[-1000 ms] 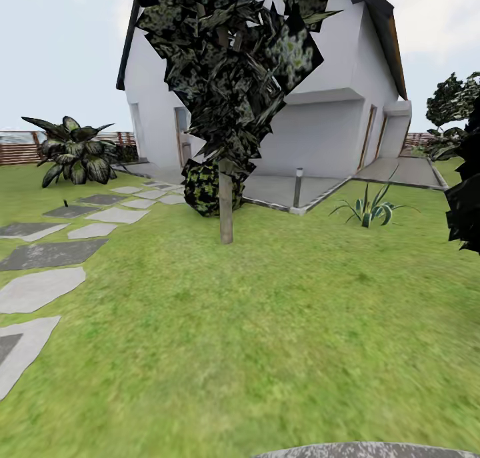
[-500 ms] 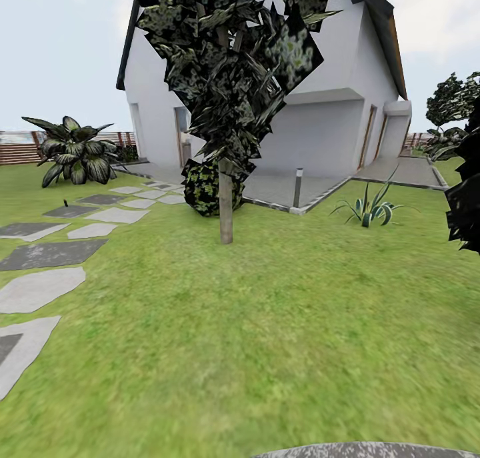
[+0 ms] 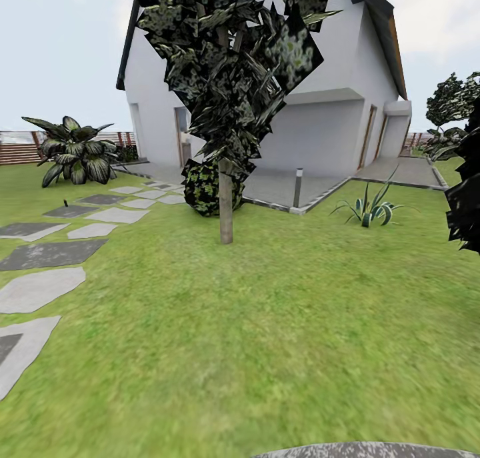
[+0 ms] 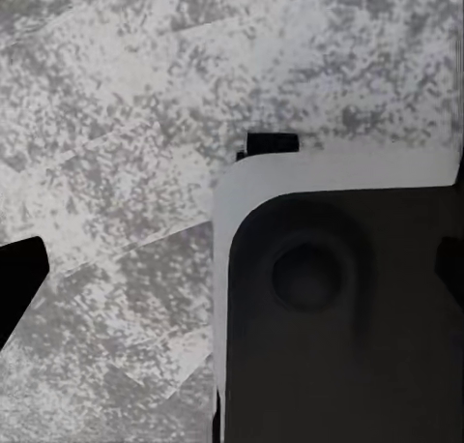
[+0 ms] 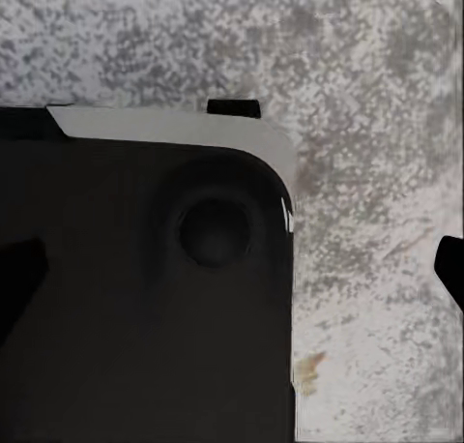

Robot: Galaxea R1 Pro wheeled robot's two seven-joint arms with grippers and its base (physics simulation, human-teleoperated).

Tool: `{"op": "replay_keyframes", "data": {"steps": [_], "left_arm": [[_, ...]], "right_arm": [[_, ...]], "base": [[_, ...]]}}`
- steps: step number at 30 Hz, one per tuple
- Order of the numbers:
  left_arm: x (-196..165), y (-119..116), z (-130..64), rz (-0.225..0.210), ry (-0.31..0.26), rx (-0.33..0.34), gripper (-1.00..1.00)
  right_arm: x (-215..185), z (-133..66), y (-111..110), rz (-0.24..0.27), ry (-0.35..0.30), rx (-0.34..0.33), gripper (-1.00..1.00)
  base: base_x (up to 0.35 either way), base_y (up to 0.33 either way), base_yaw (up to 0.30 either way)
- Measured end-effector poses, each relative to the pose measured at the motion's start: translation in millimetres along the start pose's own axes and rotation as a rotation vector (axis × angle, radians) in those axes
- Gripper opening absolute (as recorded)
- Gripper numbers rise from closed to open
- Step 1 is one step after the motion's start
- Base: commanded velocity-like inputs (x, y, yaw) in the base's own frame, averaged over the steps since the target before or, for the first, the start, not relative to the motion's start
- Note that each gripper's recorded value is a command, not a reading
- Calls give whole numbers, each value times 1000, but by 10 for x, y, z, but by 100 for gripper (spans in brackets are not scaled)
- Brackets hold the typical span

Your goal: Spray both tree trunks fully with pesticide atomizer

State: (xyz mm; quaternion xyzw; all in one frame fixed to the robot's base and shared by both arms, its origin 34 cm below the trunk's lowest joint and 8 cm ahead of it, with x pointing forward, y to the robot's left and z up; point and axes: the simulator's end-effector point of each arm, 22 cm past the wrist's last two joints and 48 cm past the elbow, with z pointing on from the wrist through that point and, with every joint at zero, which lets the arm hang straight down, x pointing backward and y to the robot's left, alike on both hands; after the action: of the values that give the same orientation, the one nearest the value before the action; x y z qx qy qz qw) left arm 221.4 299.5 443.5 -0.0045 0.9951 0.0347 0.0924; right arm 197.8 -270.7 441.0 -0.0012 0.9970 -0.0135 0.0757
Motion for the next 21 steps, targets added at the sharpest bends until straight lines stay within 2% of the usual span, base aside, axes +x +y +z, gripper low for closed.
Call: {"op": "replay_keyframes", "data": {"steps": [2,3,4,5,6,8,12,17,21], "left_arm": [[-169,-8,10,-1,-34,1,100],[-831,-6,-23,-3,-183,1,100],[-1949,-1,-161,-10,-362,0,100],[-2465,6,-259,-15,-432,-1,100],[-2402,7,-245,-15,-423,-1,100],[-2715,8,-319,-16,-465,0,100],[-3034,23,-407,-11,-507,-1,100],[-3063,62,-418,-3,-515,-7,100],[-3118,119,-453,0,-550,-15,100]], "right_arm": [[-85,2,-89,-2,-23,11,100],[-531,-34,-494,-14,-163,63,100],[-1253,-144,-612,-23,-319,79,100],[-1940,-340,-595,-30,-466,78,100],[-2091,-392,-601,-31,-501,79,100],[-2509,-516,-605,-28,-577,81,100],[-3129,-707,-626,-20,-672,85,100],[-3329,-798,-793,-24,-712,108,100],[-3209,-722,-825,-31,-690,111,100]], "base": [[0,0,0],[0,0,0],[0,0,0],[0,0,0],[0,0,0],[0,0,0],[0,0,0],[0,0,0],[0,0,0]]}}
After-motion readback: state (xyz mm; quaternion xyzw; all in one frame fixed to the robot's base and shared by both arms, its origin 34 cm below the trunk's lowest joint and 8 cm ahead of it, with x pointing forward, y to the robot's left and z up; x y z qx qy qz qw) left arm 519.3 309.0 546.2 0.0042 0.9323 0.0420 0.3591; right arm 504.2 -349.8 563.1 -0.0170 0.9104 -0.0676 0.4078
